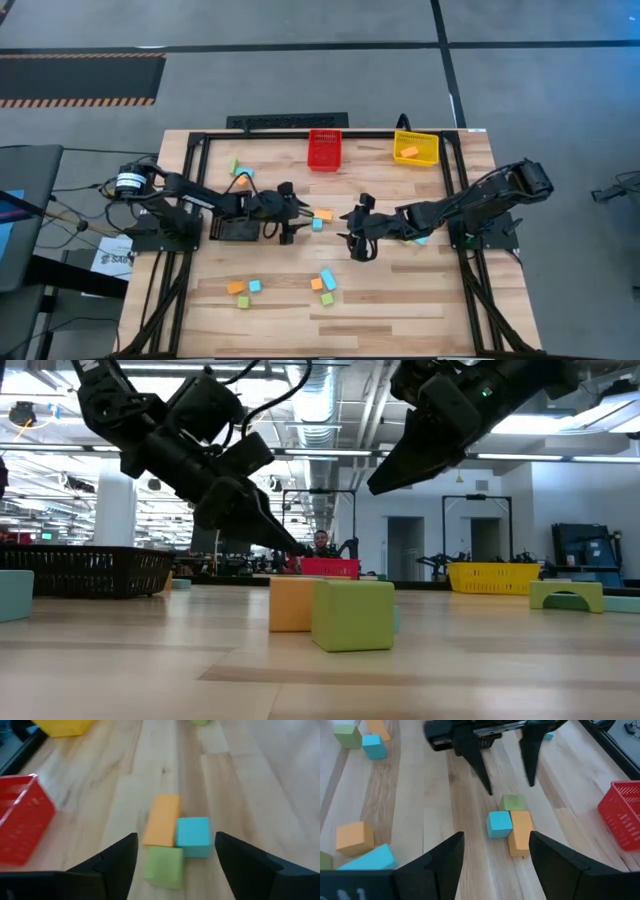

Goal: Sort & place blocks by color
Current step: Put the green block into the black bin

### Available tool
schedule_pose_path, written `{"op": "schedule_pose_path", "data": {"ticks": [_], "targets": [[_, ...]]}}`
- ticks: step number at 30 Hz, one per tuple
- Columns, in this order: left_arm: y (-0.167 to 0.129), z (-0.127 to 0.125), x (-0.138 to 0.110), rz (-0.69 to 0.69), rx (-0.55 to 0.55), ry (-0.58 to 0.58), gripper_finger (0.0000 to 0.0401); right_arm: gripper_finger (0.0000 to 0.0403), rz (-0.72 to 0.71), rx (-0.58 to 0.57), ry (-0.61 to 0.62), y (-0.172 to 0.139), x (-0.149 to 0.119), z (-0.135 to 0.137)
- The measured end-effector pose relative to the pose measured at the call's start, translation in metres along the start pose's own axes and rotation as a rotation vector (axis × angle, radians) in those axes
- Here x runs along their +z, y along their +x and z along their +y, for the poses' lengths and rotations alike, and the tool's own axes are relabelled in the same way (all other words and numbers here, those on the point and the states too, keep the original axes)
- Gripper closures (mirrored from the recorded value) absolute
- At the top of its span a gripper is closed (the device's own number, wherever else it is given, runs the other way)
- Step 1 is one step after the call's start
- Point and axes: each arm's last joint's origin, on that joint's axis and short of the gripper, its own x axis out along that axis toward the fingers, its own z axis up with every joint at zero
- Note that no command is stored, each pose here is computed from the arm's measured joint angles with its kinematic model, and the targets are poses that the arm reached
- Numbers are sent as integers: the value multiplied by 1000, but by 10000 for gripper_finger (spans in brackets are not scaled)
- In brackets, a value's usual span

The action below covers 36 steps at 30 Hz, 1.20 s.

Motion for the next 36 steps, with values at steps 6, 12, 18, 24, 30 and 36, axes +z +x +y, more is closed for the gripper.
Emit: {"op": "schedule_pose_path", "data": {"ticks": [6,12,18,24,30,36], "targets": [[2,14,-4,13,26,25,93,159,-2,1,-5,0,0,0],[2,20,-7,9,-49,52,83,159,-3,9,-4,0,0,0],[6,20,-9,-5,-82,38,83,159,-5,9,-10,0,1,0],[6,20,-9,4,-89,31,83,159,-18,12,-13,2,3,-4],[20,18,-14,40,-98,17,83,159,-26,8,4,4,5,-10],[41,18,-15,118,-115,24,83,159,-44,13,20,6,7,-14]]}}
